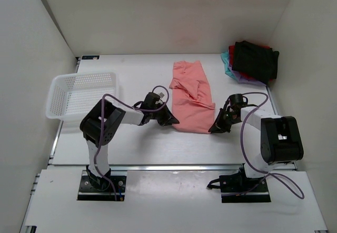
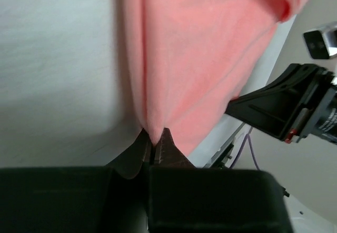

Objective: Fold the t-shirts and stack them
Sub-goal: Grab one side of the 2/3 rectangular tshirt with both arms

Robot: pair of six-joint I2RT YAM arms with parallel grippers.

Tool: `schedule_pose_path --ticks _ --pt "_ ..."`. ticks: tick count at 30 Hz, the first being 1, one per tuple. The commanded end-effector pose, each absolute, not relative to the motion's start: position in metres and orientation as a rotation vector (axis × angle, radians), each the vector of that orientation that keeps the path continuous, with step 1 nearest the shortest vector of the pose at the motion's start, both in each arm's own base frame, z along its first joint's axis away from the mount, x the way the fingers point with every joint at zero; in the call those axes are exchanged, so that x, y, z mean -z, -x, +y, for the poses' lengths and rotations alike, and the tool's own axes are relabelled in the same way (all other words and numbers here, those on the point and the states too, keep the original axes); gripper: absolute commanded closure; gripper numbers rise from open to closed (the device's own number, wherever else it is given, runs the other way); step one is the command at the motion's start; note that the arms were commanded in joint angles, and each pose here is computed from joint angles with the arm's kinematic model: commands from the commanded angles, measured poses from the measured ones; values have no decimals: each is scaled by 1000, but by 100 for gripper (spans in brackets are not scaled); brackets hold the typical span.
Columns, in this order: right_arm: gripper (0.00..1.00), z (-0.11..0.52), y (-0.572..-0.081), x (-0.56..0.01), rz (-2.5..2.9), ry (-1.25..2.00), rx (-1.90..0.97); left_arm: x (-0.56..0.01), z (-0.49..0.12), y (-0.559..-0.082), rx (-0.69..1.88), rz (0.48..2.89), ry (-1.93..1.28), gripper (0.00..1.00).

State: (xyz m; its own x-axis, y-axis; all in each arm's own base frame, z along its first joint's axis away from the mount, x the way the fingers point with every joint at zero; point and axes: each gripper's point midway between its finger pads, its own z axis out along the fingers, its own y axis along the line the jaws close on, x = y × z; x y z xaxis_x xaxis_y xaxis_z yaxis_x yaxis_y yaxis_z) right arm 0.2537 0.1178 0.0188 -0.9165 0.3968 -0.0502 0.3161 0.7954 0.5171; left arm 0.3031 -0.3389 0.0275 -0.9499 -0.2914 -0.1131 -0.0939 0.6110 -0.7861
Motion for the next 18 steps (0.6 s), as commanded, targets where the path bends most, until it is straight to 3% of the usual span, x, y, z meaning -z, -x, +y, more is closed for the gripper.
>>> schedule_pose_path --ticks 1,5,13,18 --pt "100 118 -254 -19 2815 -485 -750 -30 -334 -289 1324 2596 347 100" --pt "100 122 -239 -26 2826 -413 -737 -32 -316 -246 1311 2646 329 100" --pt "100 128 -162 -55 2938 -299 -698 -48 -256 -170 1092 2752 256 100" --pt "100 148 -119 -90 2929 -177 -827 -83 -244 -148 1159 2683 323 100"
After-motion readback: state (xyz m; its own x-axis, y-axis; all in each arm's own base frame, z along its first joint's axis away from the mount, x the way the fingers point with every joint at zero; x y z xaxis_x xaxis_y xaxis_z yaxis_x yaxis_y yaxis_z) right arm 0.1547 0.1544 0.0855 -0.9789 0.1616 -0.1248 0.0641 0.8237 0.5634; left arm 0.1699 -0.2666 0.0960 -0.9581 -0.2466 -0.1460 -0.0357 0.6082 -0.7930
